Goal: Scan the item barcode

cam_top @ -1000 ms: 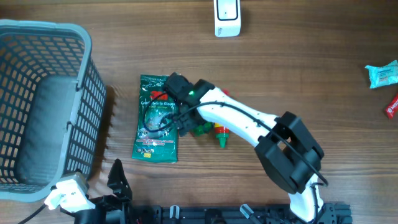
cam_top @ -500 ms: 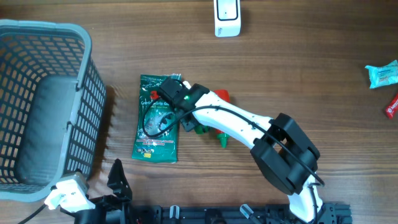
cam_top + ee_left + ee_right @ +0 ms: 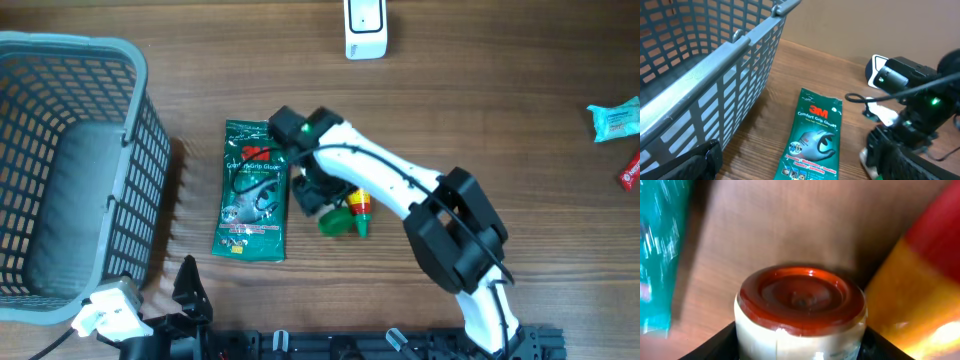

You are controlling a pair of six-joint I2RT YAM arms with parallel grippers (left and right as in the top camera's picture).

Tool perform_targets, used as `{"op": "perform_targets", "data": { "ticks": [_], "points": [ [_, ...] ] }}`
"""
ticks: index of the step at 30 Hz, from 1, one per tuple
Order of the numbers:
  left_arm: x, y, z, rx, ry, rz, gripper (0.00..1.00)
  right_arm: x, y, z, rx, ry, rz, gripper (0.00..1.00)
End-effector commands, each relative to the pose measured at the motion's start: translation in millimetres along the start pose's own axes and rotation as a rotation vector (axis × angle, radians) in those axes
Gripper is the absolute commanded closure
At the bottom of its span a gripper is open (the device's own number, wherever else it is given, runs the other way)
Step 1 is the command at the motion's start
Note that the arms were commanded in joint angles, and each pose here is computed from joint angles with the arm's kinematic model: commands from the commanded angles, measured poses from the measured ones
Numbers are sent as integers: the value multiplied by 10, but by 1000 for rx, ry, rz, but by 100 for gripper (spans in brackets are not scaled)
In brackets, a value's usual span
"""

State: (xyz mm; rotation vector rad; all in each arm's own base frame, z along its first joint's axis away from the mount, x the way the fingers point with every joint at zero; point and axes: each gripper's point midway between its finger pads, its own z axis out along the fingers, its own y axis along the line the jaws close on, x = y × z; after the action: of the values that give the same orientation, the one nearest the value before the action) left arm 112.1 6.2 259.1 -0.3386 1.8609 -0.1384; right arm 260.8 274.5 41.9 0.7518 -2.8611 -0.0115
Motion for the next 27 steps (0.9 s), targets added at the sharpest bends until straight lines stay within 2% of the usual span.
{"op": "perform_targets", "data": {
  "ticks": [1, 12, 22, 27],
  "points": [
    [-12, -4, -8, 3, -7, -4, 0, -6, 206, -290, -224, 25, -83, 45],
    [-12, -4, -8, 3, -7, -4, 0, 501, 182, -392, -300, 230, -146, 44],
    [-12, -4, -8, 3, -7, -4, 0, 618, 208, -274, -287, 284, -147, 42],
    [-12, -4, -8, 3, -7, -4, 0, 873, 318, -132, -354, 403, -62, 44]
  ]
}}
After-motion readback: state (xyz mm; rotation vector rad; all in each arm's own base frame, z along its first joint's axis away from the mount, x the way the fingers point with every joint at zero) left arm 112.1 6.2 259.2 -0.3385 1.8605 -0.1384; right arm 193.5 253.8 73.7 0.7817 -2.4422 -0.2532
